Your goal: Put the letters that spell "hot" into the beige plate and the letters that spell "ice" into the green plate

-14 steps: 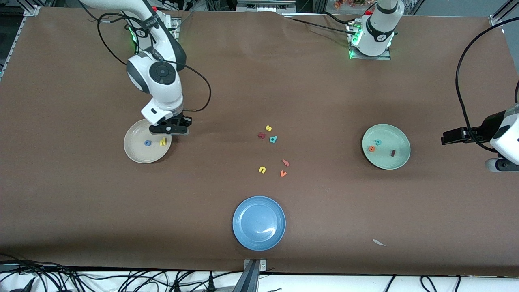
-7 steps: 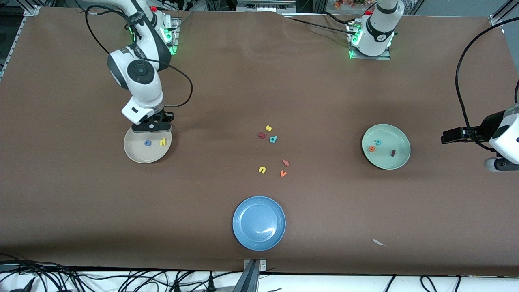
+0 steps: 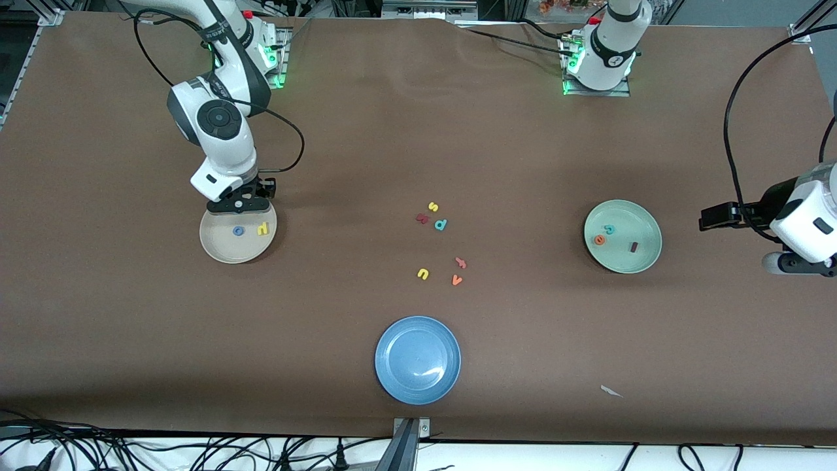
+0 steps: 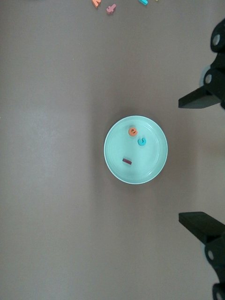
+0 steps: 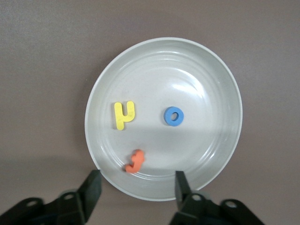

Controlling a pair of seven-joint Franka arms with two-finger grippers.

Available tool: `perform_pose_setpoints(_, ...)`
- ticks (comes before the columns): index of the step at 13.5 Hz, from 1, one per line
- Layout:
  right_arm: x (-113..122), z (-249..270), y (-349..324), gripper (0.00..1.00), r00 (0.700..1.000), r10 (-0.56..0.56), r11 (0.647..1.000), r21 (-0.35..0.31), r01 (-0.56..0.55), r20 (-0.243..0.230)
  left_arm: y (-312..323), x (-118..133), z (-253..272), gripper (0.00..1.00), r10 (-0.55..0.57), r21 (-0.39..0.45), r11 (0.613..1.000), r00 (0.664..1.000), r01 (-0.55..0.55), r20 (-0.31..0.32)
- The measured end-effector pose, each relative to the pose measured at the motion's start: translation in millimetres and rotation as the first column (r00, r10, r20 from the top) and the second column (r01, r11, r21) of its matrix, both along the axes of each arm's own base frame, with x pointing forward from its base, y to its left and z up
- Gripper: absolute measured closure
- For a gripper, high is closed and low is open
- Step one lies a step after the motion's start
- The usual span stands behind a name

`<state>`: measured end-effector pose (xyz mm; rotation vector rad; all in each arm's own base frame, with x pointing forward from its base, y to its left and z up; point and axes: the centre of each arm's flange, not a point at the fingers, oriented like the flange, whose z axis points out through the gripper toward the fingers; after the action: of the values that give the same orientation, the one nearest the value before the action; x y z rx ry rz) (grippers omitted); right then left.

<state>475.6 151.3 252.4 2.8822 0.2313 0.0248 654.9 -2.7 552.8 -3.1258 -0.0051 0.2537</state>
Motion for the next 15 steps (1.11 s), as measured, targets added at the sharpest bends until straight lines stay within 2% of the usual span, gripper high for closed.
perform_pose_setpoints(2, 0, 1, 0, 0.01, 0.999, -0.033, 0.999, 0.02, 0.034, -0.012, 2, -1, 3, 0.03, 0.003, 0.001, 1.0, 1.0, -0.003, 0.005)
perform_pose_setpoints(5, 12, 24, 11, 0.0, 0.995, -0.09, 0.995, 0.028, 0.091, -0.042, 5, -1, 4, 0.03, 0.008, 0.003, 1.0, 1.0, -0.008, 0.005)
perform_pose_setpoints(8, 38, 92, 33, 0.0, 0.986, -0.14, 0.989, 0.027, 0.143, -0.087, 6, -1, 1, 0.03, 0.01, 0.004, 1.0, 1.0, -0.01, 0.0)
perform_pose_setpoints(10, 53, 144, 36, 0.0, 0.984, -0.124, 0.99, 0.049, 0.131, -0.128, 6, -1, 0, 0.04, 0.01, 0.004, 1.0, 1.0, -0.01, -0.001)
perform_pose_setpoints(13, 70, 209, 18, 0.0, 0.981, -0.123, 0.989, 0.066, 0.134, -0.148, 7, 0, -3, 0.03, 0.012, 0.004, 1.0, 1.0, -0.012, 0.001)
perform_pose_setpoints(15, 84, 245, -16, 0.0, 0.977, -0.139, 0.98, 0.116, 0.159, -0.163, 8, 0, -4, 0.03, 0.013, 0.004, 1.0, 1.0, -0.013, 0.001)
